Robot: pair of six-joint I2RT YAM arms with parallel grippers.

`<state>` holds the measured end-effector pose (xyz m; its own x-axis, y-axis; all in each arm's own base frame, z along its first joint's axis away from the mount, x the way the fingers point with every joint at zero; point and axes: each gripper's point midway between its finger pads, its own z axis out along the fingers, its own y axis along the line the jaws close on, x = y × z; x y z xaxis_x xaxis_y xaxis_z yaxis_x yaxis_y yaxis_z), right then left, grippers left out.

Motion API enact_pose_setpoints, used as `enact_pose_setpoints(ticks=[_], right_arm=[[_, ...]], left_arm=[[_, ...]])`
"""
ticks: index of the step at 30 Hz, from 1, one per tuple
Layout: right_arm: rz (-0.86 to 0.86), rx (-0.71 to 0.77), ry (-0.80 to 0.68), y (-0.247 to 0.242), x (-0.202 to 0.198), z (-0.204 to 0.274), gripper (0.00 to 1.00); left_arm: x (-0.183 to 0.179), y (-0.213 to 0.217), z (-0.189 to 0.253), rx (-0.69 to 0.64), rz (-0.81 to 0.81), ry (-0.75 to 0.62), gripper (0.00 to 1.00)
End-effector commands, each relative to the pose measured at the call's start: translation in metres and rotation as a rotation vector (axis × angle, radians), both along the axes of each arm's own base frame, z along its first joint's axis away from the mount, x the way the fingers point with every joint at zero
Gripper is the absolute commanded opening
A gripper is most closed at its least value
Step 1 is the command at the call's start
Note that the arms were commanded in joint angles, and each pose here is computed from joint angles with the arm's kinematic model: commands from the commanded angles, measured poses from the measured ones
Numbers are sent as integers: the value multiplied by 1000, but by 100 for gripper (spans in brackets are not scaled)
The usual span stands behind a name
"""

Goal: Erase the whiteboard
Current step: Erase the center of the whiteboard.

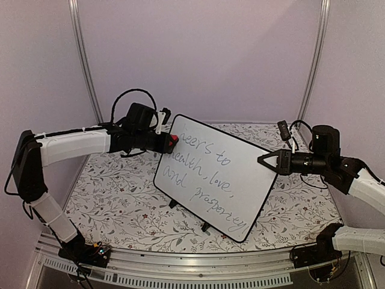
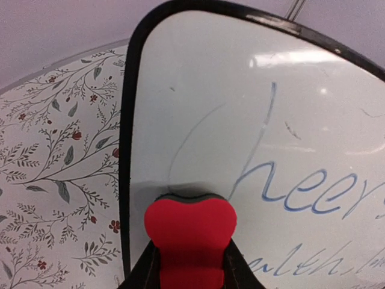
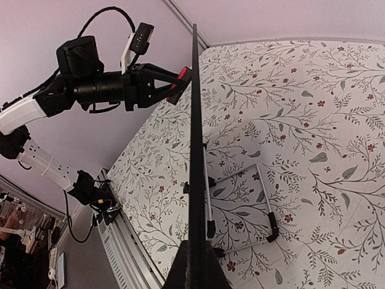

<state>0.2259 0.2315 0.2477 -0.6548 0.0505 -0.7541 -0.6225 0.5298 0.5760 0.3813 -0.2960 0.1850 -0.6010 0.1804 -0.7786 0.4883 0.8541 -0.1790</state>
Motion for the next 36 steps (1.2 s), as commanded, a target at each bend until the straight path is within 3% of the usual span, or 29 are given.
enact_pose_setpoints(ticks=[1, 6, 14, 28, 36], right_arm=[[70, -53, -102, 2, -8, 2, 0], [72, -52, -100, 2, -9, 2, 0], [73, -51, -99, 3, -9, 1, 0], [83, -53, -88, 4, -10, 0, 0], [83, -55, -84, 4, -9, -2, 0]], left_arm=[[-18, 2, -37, 22, 4, 105, 8], [-22, 5, -33, -9, 12, 88, 8], [-5, -1, 13, -29, -9, -24, 10], [35, -19, 36, -8, -25, -87, 9], [45, -8, 48, -6, -13, -108, 9]])
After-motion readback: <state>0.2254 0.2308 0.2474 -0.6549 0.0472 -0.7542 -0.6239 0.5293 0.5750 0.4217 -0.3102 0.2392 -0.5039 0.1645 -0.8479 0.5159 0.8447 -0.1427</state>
